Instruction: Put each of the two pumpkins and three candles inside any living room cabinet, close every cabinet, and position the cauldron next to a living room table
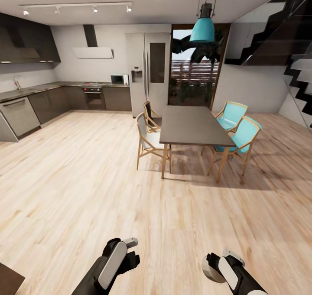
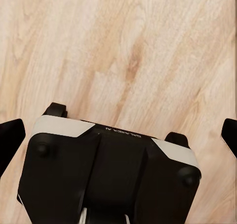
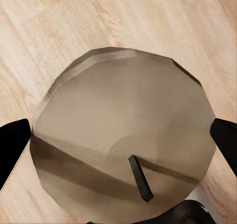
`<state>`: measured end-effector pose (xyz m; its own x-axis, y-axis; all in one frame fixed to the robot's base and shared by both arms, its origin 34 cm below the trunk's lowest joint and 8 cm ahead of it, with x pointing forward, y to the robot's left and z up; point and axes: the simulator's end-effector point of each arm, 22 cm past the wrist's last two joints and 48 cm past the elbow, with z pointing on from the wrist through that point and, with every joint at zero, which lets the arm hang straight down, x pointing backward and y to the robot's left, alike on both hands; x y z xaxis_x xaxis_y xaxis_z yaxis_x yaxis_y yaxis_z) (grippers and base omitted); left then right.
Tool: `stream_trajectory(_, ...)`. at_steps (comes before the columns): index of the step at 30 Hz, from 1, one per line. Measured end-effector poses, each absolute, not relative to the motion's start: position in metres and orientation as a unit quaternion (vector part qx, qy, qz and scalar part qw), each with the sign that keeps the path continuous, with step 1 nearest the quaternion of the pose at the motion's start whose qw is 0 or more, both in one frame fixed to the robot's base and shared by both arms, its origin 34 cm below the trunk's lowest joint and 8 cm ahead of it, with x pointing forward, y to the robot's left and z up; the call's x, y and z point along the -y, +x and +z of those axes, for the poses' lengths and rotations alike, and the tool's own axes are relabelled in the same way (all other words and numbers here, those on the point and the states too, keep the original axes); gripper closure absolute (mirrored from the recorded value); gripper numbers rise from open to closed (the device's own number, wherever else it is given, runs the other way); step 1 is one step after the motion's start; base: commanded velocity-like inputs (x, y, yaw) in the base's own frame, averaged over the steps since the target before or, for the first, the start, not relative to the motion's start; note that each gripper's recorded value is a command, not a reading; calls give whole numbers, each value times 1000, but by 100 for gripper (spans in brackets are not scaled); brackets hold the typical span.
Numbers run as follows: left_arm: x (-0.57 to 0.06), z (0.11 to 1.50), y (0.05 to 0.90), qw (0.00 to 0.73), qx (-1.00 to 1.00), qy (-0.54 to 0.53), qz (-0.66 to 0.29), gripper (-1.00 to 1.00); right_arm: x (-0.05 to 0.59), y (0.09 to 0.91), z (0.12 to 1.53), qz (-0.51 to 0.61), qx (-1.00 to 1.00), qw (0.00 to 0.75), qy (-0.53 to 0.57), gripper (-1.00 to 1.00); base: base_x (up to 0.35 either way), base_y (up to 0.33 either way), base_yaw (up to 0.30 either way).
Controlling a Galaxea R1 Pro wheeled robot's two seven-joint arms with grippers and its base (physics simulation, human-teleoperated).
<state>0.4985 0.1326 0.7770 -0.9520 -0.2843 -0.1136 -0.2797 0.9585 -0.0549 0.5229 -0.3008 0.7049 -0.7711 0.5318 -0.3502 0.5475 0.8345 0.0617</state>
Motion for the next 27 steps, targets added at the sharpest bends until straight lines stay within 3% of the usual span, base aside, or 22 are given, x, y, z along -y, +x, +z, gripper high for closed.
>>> stream_trajectory(5, -133, 777, 499, 60, -988, -143, -19, -100, 301, 523, 705, -22, -941, 179, 287, 100, 208, 0, 0)
stream_trajectory(14, -133, 783, 510, 80, -984, -156, -22, -100, 301, 523, 705, -22, -941, 179, 287, 100, 18, 0, 11)
stream_trajectory(27, -134, 782, 512, 84, -983, -160, -22, -100, 294, 521, 701, -19, -942, 175, 285, 100, 9, 0, 211)
